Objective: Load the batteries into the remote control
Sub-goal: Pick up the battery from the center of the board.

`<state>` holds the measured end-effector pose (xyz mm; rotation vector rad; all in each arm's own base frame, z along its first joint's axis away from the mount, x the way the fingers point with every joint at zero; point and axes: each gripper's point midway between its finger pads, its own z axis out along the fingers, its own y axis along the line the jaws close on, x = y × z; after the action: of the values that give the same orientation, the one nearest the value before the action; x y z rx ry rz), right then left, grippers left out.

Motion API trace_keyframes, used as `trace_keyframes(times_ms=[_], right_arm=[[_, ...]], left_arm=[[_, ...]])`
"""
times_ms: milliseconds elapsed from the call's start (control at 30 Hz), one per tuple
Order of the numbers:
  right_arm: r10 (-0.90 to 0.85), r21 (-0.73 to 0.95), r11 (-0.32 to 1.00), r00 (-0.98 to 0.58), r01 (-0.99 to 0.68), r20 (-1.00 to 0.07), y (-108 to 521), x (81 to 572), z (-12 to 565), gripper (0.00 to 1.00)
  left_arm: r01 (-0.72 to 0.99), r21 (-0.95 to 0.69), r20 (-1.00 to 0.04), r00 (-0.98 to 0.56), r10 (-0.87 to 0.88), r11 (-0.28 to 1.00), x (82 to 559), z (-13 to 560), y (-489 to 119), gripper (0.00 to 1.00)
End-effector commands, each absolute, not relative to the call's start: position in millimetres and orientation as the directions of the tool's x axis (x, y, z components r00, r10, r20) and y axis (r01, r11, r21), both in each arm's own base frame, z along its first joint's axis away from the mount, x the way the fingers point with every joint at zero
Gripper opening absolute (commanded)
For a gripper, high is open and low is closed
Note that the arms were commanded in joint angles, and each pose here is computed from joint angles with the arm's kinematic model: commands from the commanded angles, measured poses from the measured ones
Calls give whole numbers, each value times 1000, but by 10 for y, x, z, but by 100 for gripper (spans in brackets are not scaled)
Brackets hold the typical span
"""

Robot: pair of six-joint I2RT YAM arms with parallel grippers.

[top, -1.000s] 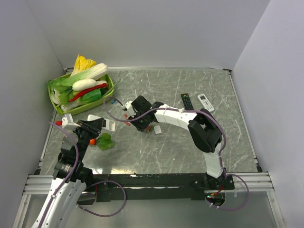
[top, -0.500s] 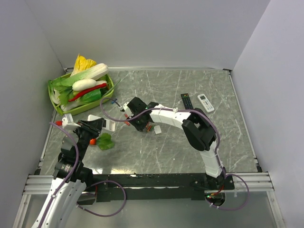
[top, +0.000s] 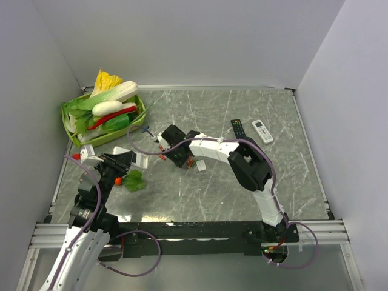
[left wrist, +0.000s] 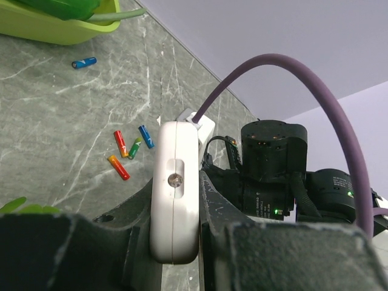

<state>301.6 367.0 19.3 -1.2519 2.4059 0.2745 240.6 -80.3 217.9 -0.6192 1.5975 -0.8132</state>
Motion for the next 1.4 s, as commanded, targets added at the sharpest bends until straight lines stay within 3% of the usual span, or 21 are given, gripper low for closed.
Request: trace_keyframes(times_ms=[0, 100, 367, 733, 933, 1100, 1367], right_arm=[[-756, -21, 557, -497, -830, -427, 3757, 2980, 87, 27], [-763, -18, 550, -493, -835, -417, 3791, 2963, 73, 26], [-725, 16, 558, -496, -830, -477, 3816, 2841, 471, 0], [-450, 147, 648, -531, -748, -718, 3557, 2526, 1597, 0], [-235, 237, 660, -495, -713, -836, 3370, 2414, 2221, 0], [-109, 251, 571, -375, -782, -921, 3295, 2235, 2594, 0], [-212, 44, 348, -124, -936, -969, 3191, 1848, 2762, 0]], left_arm=[[90, -797, -604, -161, -781, 597, 2408, 2352, -829, 1], [95, -800, -600, -165, -783, 593, 2402, 2357, -840, 1], [126, -829, -559, -176, -810, 545, 2366, 2318, -894, 1], [257, -896, -420, -224, -879, 363, 2339, 2353, -1098, 1], [345, -910, -347, -332, -877, 230, 2334, 2512, -1335, 2], [307, -915, -383, -454, -805, 262, 2389, 2497, -1544, 2], [310, -923, -384, -681, -623, 230, 2339, 2544, -1933, 2]])
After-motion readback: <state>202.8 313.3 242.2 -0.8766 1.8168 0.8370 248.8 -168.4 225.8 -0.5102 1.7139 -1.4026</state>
